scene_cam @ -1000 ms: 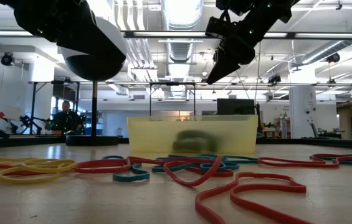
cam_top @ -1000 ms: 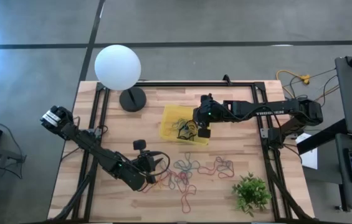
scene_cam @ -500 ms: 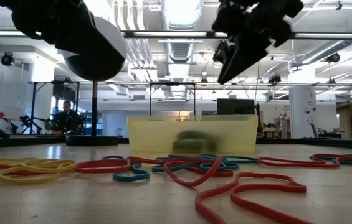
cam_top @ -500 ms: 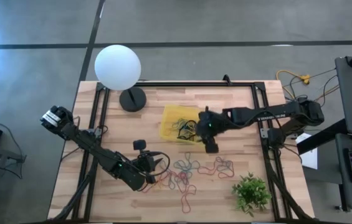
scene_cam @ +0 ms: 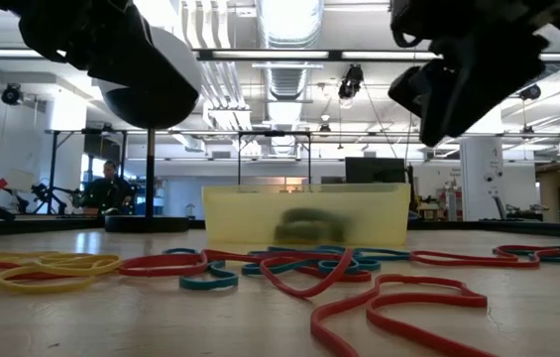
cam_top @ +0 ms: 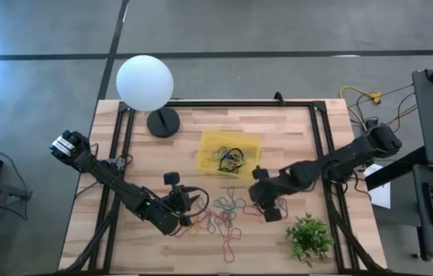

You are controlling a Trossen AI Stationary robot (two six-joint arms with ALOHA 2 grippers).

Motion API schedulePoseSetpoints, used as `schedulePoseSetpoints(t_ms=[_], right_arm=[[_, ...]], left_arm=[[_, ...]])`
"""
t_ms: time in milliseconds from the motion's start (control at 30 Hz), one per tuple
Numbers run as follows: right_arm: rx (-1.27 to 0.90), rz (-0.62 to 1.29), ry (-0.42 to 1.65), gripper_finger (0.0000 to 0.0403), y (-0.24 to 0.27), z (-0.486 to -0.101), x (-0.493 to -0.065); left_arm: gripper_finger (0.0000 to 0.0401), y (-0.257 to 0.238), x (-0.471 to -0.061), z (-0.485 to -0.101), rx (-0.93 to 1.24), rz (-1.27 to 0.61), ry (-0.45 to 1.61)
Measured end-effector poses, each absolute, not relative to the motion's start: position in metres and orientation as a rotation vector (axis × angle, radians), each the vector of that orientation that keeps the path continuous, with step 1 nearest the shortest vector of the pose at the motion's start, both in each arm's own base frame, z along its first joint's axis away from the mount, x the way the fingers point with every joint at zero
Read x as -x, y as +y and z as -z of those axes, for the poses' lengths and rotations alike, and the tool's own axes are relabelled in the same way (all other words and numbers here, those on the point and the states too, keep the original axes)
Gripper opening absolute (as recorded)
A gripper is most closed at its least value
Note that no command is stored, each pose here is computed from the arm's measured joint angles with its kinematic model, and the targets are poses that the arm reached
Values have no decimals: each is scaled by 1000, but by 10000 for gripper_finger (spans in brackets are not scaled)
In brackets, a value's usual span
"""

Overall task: Pick and place rubber bands into bin
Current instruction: Put the red rubber band into the yellow bin

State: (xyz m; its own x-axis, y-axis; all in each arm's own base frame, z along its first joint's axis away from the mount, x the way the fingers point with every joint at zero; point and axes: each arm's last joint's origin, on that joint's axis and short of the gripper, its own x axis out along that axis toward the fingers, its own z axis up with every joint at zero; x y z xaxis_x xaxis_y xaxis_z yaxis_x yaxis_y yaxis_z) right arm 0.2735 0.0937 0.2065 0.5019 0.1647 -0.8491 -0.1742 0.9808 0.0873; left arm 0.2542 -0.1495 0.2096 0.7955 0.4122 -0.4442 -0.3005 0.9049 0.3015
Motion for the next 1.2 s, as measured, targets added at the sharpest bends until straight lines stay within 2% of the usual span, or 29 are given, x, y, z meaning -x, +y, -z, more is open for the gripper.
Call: schedulePoseSetpoints(t_ms=[367,600,833,1200], right_arm=[[-39,-272,760,101,104,-172,-269],[-109,-243,819,91,105,-144,-259],[-105,-250,877,81,113,-120,-269],[-112,-222,959,73,118,-108,-282]], left_arm=[[83,-150,-254,-210,-220,-386,525],[83,-149,-254,-210,-218,-387,523],[83,-149,-255,-210,-213,-390,518],[83,-149,-256,-210,-204,-389,510]])
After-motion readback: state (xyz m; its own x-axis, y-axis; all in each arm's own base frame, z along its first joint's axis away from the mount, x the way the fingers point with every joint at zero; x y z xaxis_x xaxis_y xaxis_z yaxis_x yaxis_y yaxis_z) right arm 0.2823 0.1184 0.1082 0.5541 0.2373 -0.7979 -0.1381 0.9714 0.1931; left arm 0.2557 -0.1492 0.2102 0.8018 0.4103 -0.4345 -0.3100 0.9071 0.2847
